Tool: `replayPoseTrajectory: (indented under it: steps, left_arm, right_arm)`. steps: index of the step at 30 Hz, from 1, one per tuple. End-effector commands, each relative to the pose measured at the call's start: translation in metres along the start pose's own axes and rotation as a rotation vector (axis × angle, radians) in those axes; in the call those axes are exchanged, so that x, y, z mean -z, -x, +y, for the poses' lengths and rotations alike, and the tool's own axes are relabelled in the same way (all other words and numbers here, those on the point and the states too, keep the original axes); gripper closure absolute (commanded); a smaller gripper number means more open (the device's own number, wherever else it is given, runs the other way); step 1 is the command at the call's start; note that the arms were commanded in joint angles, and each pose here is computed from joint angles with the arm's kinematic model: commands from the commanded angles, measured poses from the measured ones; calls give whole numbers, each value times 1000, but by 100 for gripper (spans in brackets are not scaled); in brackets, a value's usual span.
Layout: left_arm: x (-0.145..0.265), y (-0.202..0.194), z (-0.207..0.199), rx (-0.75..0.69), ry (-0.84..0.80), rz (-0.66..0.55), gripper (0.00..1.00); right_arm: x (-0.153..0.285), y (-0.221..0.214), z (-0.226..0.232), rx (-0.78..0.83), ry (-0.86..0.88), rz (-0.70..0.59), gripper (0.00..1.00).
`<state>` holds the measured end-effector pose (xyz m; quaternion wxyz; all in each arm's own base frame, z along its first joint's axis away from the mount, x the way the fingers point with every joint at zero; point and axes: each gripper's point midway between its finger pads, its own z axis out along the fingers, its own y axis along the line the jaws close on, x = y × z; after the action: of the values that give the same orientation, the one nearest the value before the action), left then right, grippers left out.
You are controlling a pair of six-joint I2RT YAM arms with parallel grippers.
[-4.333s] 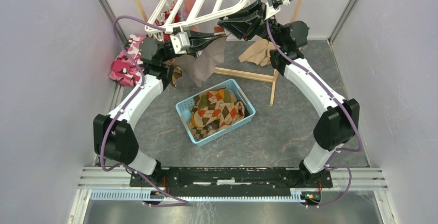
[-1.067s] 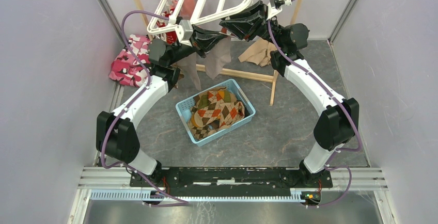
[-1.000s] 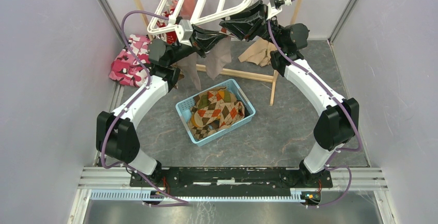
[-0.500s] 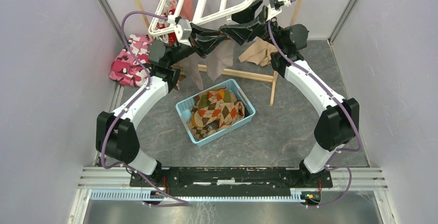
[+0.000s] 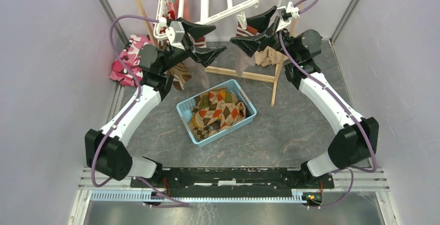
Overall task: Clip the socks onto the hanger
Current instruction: Clamp the sock onto the hanger, then rotate the hanger at the clothesline.
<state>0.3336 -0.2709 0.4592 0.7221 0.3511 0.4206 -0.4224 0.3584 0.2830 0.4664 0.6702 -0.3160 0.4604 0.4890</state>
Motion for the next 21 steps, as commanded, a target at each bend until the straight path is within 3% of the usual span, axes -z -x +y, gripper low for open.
replayPoseTrajectory:
  steps: [1,8,17,21]
  left_arm:
    - [6,21,-5,4,36,26,8]
    - [23,39,-3,138,152,135,0]
    - [59,81,5,133,405,254,0]
    - [84,82,19,146,578,347,0]
  right_arm:
    - [15,13,-2,98,-70,24,8]
    - [26,4,-12,109,-145,90,8]
    - [27,-2,-29,114,-219,147,9]
    - [28,-7,-33,99,-237,157,10]
